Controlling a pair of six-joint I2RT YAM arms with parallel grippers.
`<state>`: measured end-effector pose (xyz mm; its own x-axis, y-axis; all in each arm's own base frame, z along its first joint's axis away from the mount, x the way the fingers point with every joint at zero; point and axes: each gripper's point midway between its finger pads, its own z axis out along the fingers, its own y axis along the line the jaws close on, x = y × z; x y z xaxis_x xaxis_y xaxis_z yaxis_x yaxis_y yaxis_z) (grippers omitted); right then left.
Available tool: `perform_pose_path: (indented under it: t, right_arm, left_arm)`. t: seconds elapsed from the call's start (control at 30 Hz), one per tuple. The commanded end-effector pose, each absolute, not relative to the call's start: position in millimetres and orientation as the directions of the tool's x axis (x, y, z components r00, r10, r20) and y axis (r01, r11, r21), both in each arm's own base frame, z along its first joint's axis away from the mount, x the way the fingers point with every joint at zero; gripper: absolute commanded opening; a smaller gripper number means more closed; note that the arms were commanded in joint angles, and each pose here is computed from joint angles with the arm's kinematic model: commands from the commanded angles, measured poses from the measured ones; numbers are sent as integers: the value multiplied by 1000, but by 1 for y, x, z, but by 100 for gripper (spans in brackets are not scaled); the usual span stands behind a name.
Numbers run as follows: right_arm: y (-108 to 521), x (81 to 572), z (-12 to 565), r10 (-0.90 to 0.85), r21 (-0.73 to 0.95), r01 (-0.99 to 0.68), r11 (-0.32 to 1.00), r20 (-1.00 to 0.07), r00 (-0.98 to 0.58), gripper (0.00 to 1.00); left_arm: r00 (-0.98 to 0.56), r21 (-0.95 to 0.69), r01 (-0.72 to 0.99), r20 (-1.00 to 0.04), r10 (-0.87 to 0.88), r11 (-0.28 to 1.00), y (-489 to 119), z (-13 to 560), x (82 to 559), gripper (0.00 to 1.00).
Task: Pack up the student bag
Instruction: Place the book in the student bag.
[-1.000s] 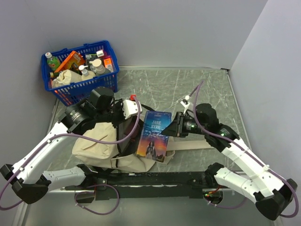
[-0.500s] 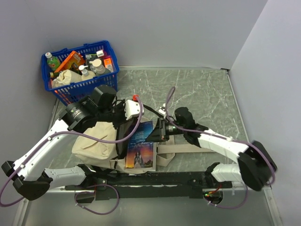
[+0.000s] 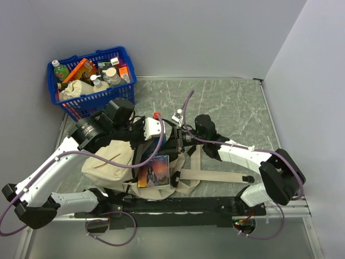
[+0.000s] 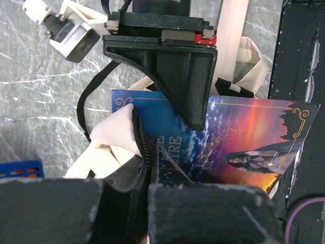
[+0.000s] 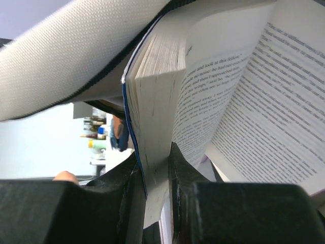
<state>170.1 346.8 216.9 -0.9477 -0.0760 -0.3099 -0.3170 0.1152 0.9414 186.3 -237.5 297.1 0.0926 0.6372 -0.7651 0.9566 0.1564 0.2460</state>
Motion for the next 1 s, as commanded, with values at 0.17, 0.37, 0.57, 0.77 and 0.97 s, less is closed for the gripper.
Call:
perform_pose_path:
  t: [0.17, 0.37, 0.57, 0.77, 0.97]
  right_arm:
    - [370, 248, 291, 213, 880, -411, -239, -366, -906, 0]
    - [369, 280, 301, 334, 841, -471, -266, -378, -864, 0]
    - [342, 290, 312, 410, 825, -499, -267, -371, -833, 0]
    - [353, 304, 317, 461, 836, -458, -303, -292, -838, 0]
    - [429, 272, 295, 373, 891, -399, -215, -303, -877, 0]
  left_arm:
    - [227, 296, 952, -848, 479, 73, -263, 355, 173, 1]
    - [221, 271, 962, -837, 500, 28, -260, 347, 163, 1]
    - [222, 252, 968, -825, 519, -14, -256, 335, 153, 1]
    - [232, 272, 962, -835, 500, 8, -257, 340, 155, 1]
    - [225, 288, 955, -864, 450, 74, -266, 356, 167, 1]
